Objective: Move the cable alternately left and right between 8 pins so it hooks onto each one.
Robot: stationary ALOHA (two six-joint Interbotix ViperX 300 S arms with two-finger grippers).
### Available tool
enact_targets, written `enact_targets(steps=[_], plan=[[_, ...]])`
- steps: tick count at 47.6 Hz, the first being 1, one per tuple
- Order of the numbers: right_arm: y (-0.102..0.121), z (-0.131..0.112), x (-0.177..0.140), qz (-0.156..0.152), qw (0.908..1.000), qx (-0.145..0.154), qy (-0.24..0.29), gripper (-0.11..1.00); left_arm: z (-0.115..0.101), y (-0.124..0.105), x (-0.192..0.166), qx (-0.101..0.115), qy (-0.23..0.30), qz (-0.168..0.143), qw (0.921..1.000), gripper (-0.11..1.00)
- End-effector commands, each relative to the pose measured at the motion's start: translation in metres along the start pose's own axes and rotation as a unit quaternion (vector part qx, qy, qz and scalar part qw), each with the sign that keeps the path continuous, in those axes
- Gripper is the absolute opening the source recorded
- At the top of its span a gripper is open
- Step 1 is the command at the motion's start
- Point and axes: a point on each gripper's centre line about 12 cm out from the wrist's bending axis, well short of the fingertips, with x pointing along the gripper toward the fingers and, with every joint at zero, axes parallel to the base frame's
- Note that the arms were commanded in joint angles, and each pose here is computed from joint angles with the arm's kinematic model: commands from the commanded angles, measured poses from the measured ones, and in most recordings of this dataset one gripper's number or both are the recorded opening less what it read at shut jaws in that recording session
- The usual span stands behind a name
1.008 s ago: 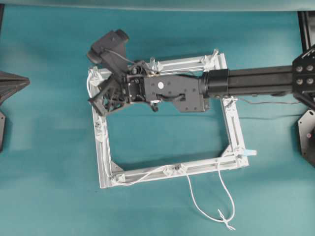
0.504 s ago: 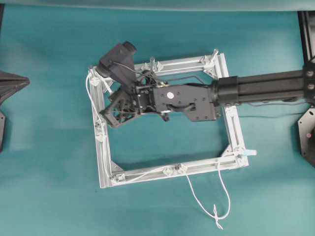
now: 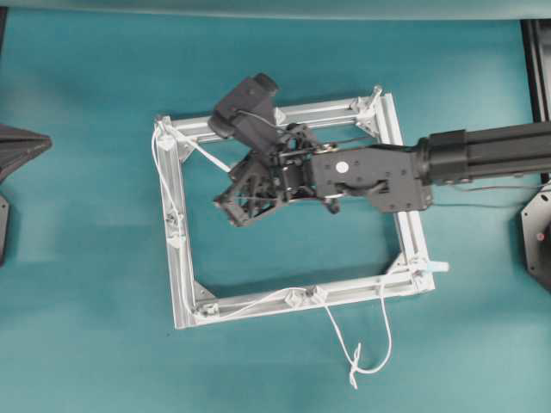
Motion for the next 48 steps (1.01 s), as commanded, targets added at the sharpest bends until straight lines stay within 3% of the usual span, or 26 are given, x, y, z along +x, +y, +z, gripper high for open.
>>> enact_targets(steps=[1,28,41,48], plan=[[0.001,0.001,-0.021,0.013,0.9999,0.001,-0.01,0.15,0.004,0.001,0.0,-0.001,-0.003,0.003,1.0,0.08],[-0.043,-0.027,-0.055,-0.03,0.9995,-0.005,0.011,0.15,0.004,0.001,0.001,-0.001,-0.002,0.003,1.0,0.08],[-0.074,-0.016,-0.069,-0.04,0.9991,-0.005,-0.012,0.15,0.004,0.001,0.001,-0.001,-0.002,0.003,1.0,0.08],[-0.084,-0.012,-0.069,-0.05,0.9983,-0.023,-0.018,0.15,0.004,0.001,0.001,-0.001,-0.002,0.003,1.0,0.08]])
